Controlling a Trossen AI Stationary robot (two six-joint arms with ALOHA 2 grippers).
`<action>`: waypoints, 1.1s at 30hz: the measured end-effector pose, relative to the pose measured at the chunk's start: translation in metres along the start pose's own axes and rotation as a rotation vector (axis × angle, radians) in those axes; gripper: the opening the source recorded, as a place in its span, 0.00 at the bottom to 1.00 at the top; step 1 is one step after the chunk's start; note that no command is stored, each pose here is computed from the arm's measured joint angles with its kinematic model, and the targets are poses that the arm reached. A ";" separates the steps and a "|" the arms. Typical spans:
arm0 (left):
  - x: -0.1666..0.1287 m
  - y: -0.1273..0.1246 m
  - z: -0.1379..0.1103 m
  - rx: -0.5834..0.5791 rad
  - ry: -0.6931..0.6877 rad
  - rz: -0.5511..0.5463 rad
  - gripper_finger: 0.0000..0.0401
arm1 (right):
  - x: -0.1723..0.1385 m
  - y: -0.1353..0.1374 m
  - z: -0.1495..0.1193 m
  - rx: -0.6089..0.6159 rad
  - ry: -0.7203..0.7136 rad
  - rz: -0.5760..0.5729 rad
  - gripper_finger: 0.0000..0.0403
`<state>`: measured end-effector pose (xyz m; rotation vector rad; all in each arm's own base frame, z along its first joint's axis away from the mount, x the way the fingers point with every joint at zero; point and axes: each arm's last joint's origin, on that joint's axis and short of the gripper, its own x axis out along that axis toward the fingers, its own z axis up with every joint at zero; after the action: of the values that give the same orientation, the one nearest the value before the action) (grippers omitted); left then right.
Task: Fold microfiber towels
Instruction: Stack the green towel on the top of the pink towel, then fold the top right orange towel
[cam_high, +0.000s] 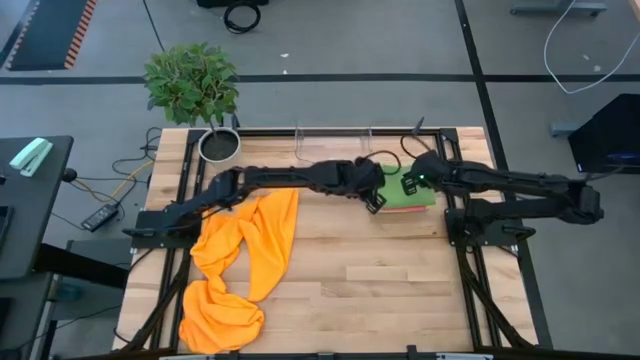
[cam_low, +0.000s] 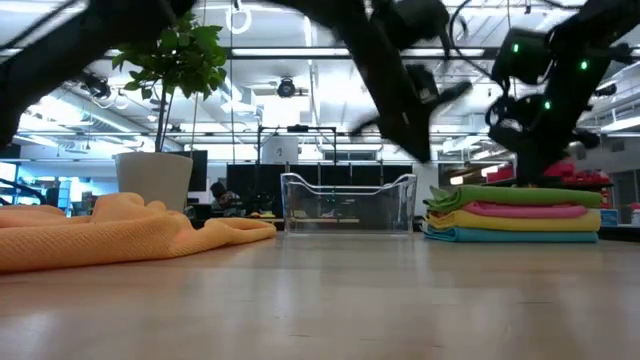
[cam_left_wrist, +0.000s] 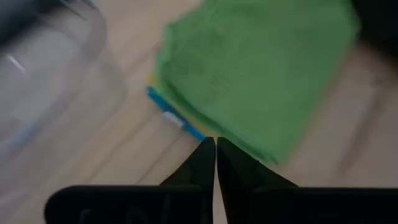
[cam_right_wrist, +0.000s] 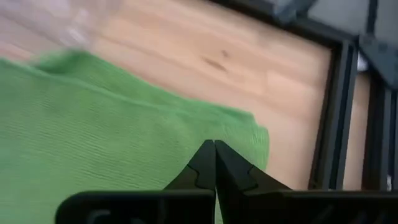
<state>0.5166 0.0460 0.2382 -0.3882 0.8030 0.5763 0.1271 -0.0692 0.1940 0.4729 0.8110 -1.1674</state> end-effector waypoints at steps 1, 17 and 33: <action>-0.018 -0.002 0.001 0.014 0.013 0.003 0.06 | -0.006 0.000 0.003 -0.002 -0.016 0.018 0.01; -0.150 -0.026 -0.110 0.340 0.402 0.310 0.42 | -0.088 0.053 -0.026 -0.049 -0.006 0.619 0.01; -0.157 0.098 -0.223 0.286 0.499 0.184 0.49 | -0.110 0.148 -0.115 0.253 0.112 0.884 0.04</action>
<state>0.2446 -0.0475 0.2050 -0.1942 1.3934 0.5313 0.2119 0.1310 0.1944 0.9899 0.4513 -0.4145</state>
